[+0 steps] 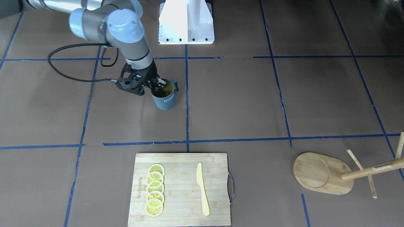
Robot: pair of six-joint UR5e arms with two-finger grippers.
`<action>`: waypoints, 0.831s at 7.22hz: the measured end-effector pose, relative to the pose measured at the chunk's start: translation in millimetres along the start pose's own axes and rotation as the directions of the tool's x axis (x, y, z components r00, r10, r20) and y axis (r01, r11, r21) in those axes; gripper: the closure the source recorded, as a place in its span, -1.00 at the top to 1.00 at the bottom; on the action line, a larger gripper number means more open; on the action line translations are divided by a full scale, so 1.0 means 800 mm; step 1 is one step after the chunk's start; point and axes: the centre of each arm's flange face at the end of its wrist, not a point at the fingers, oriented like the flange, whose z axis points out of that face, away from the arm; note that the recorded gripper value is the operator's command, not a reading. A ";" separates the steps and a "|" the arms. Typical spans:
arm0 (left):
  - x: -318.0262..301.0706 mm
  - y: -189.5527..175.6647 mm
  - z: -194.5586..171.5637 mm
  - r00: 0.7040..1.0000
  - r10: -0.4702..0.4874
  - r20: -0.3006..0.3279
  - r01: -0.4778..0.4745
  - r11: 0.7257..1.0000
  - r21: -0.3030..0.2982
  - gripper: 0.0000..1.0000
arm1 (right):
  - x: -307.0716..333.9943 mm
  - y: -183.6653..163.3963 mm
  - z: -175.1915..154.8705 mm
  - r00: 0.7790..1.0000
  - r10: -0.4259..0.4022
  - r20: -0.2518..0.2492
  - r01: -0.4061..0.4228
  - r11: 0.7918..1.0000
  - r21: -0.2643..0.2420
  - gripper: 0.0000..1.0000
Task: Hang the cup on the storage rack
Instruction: 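Carry the teal mug with the right gripper toward the table center and set it down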
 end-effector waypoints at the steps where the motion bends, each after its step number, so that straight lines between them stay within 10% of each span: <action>1: 0.000 0.000 0.000 1.000 -0.001 0.000 0.001 1.000 -0.001 1.00 | -0.032 0.021 0.010 0.998 0.064 -0.013 -0.064 0.998 0.004 -1.00; 3: -0.001 0.000 0.001 1.000 -0.002 0.000 0.002 1.000 -0.002 1.00 | -0.066 0.049 0.029 0.991 0.128 -0.030 -0.127 0.992 0.018 -0.93; 4: -0.001 0.000 0.001 1.000 -0.002 0.001 0.002 1.000 -0.002 1.00 | -0.069 0.057 0.037 0.990 0.132 -0.038 -0.132 0.991 0.024 0.35; 5: -0.001 0.000 0.001 1.000 -0.003 0.001 0.003 1.000 -0.002 1.00 | -0.068 0.060 0.043 0.990 0.130 -0.045 -0.129 0.991 0.027 0.99; 6: -0.001 0.000 0.001 1.000 -0.003 0.001 0.003 1.000 -0.002 1.00 | -0.068 0.061 0.047 0.991 0.122 -0.048 -0.120 0.992 0.027 1.00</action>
